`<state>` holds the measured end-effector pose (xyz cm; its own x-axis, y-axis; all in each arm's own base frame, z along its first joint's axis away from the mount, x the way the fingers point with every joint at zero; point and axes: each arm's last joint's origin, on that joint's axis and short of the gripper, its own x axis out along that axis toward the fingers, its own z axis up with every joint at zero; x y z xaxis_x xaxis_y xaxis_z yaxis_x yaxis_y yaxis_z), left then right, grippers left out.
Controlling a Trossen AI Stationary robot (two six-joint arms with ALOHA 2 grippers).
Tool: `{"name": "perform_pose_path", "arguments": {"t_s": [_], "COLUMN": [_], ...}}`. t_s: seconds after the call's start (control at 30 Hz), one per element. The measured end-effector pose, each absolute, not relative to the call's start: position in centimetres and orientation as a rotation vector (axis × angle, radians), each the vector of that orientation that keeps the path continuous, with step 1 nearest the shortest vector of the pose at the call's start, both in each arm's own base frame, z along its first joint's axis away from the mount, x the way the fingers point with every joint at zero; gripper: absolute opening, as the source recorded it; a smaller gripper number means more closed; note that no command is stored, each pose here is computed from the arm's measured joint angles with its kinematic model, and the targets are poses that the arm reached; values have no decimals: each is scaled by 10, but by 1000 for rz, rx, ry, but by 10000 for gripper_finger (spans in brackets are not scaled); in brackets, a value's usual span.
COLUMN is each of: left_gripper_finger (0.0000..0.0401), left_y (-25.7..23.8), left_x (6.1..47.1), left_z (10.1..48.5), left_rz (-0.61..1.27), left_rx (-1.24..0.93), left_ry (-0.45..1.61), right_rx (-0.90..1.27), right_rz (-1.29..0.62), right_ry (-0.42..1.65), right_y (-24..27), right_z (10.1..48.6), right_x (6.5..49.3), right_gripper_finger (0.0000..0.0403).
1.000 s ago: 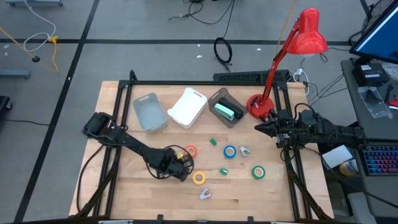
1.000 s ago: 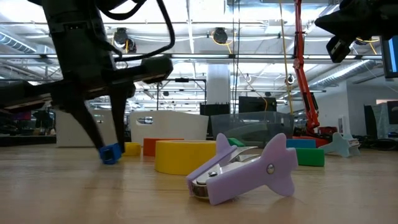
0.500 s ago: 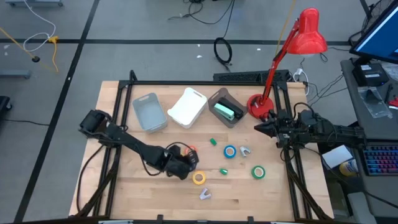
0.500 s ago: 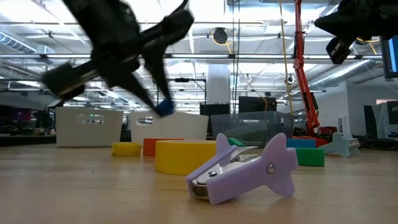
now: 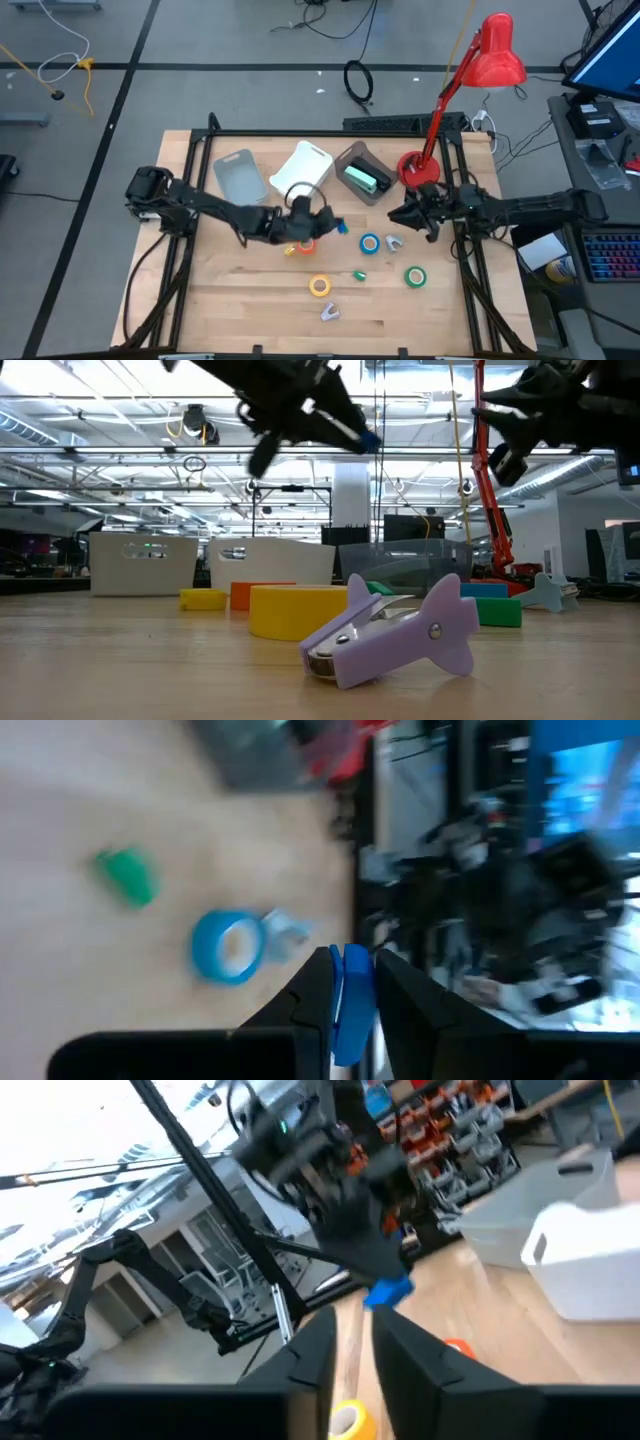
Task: Pick and place Stapler, Stapler remover, tape
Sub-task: Put the blue stapler into the black bin
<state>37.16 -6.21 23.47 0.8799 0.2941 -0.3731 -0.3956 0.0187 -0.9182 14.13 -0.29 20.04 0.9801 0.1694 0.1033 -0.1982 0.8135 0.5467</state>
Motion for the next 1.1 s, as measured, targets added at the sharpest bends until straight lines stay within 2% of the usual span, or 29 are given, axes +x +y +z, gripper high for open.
{"name": "perform_pose_path", "arguments": {"t_s": [0.17, 0.33, 0.53, 0.83, 1.1], "left_gripper_finger": [56, 55, 55, 57, 57], "left_y": [-34, -17, -12, -12, -12], "left_x": [382, 385, 386, 386, 386], "left_z": [251, 255, 258, 258, 259], "left_rz": [398, 354, 326, 319, 314], "left_rx": [-1407, -1378, -1364, -1341, -1327], "left_ry": [-9, -29, -41, -38, -37], "right_rx": [650, 685, 705, 771, 793], "right_rz": [190, 171, 143, 140, 132], "right_ry": [-33, -52, -32, -13, 13], "right_y": [-4, -6, -11, -23, -26], "right_z": [194, 197, 207, 221, 221], "right_x": [154, 167, 189, 219, 234], "right_gripper_finger": [135, 191, 237, 276, 285]}}
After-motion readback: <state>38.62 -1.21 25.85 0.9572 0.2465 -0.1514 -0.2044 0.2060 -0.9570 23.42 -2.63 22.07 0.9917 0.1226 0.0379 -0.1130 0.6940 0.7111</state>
